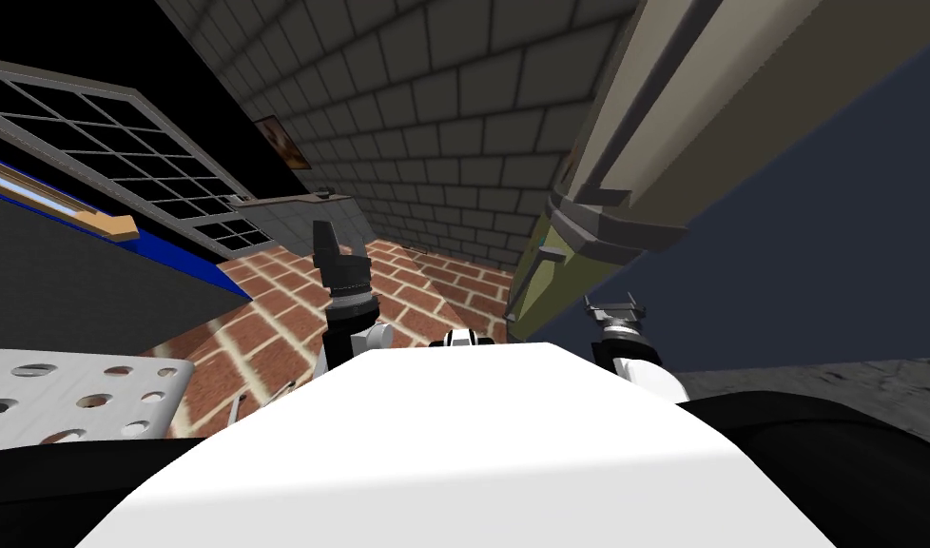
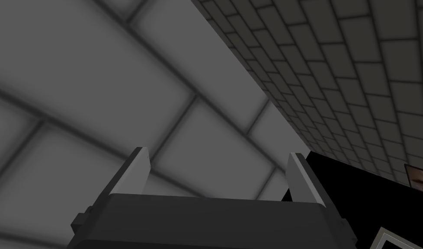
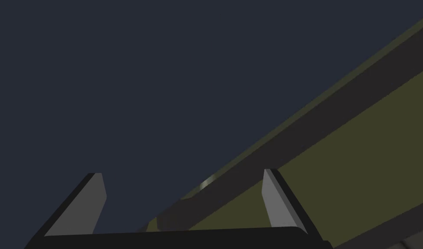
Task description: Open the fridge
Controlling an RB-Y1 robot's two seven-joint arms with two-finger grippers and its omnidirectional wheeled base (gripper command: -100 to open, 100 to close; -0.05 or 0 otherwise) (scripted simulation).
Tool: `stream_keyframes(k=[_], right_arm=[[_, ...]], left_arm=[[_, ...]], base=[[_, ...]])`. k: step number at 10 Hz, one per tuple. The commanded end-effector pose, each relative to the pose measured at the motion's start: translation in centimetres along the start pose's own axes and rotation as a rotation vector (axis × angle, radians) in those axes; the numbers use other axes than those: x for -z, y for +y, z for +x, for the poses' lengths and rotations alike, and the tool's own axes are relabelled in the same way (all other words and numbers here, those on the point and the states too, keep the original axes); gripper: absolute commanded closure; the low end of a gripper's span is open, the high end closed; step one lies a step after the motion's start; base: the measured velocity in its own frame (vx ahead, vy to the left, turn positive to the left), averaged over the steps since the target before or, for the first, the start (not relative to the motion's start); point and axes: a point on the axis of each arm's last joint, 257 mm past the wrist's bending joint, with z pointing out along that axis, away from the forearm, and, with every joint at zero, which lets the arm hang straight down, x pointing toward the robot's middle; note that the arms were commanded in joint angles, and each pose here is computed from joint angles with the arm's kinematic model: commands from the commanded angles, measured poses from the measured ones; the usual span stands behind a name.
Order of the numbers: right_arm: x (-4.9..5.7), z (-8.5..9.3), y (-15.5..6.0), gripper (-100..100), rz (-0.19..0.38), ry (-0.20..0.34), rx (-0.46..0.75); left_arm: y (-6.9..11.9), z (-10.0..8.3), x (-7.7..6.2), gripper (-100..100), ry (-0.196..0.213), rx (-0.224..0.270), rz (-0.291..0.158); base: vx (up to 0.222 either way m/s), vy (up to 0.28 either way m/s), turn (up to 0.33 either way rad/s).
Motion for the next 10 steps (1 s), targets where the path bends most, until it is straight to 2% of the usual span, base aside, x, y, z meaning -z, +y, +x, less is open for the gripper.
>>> stream_keyframes(k=[1, 2, 3, 4, 7, 9, 10], right_arm=[[0.0, 0.6, -1.7, -100, 0.027, 0.017, 0.116], [0.0, 0.7, -1.6, -100, 0.026, 0.019, 0.133], [0.3, 1.6, -2.7, -100, 0.044, 0.044, 0.191], [0.3, 1.6, -2.7, -100, 0.044, 0.044, 0.191], [1.0, 3.2, -4.7, -100, 0.074, 0.090, 0.300], [1.7, 4.4, -6.6, -100, 0.099, 0.127, 0.393], [1.7, 4.4, -6.6, -100, 0.099, 0.128, 0.401]], left_arm=[[0.0, 0.0, 0.0, 0, 0.000, 0.000, 0.000], [0.0, 0.0, 0.0, 0, 0.000, 0.000, 0.000], [0.0, 0.0, 0.0, 0, 0.000, 0.000, 0.000], [0.0, 0.0, 0.0, 0, 0.000, 0.000, 0.000], [0.0, 0.0, 0.0, 0, 0.000, 0.000, 0.000], [0.0, 0.0, 0.0, 0, 0.000, 0.000, 0.000], [0.0, 0.0, 0.0, 0, 0.000, 0.000, 0.000]], base=[[0.068, 0.102, 0.133], [0.044, 0.091, 0.056], [0.047, 0.098, 0.091], [0.036, 0.070, 0.032], [0.022, 0.061, 0.103], [0.069, 0.123, 0.224], [0.082, 0.086, 0.159]])
